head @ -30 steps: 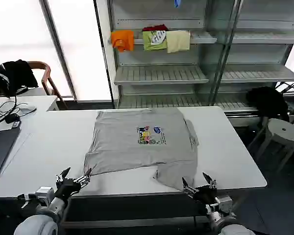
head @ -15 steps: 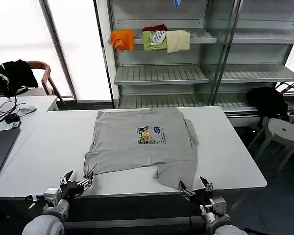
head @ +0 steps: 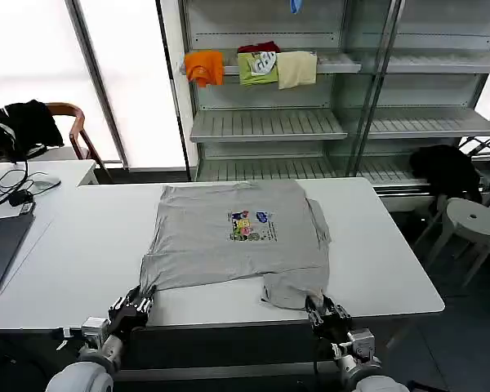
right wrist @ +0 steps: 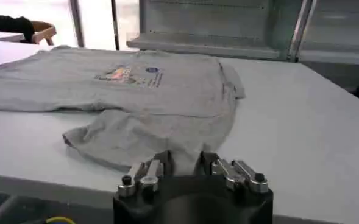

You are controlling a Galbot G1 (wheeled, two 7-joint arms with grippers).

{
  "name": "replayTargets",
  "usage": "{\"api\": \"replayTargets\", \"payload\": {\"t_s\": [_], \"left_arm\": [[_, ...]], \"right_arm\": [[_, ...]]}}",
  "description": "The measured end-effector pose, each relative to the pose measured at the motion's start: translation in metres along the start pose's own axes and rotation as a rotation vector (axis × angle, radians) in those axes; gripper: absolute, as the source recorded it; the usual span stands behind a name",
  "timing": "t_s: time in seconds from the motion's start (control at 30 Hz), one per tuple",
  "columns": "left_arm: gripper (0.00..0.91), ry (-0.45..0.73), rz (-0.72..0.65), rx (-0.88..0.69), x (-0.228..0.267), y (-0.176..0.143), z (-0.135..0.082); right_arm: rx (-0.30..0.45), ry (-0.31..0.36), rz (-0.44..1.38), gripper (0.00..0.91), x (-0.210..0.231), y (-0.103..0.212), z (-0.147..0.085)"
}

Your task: Fold and organize the clothes.

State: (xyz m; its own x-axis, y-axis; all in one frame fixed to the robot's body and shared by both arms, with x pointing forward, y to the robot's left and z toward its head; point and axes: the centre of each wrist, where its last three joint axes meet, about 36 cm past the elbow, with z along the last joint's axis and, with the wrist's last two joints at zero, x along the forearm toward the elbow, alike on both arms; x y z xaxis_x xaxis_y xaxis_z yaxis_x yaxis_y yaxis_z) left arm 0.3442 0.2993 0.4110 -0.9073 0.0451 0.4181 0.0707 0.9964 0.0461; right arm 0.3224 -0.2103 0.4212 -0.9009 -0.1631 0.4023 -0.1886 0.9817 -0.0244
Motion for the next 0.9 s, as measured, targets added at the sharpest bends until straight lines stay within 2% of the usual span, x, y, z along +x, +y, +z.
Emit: {"api": "replayTargets", "payload": {"t_s": [0.4,0.63,0.9], "left_arm": [[0.0,-0.081,0.023,0.016,-0.001,0.004,-0.013],[0.0,-0.146,0.041,0.045,-0.01,0.011,-0.034],[0.0,-0.194,0.059,0.13,-0.038,0.015,-0.062]], "right_arm": [[-0.042,-0.102,0.003,0.0,-0.006,0.001,-0.019],[-0.077,-0.172,0.009,0.0,-0.027,0.0,-0.045],[-0.104,-0.233,0.014,0.0,-0.08,-0.007,-0.086]]}}
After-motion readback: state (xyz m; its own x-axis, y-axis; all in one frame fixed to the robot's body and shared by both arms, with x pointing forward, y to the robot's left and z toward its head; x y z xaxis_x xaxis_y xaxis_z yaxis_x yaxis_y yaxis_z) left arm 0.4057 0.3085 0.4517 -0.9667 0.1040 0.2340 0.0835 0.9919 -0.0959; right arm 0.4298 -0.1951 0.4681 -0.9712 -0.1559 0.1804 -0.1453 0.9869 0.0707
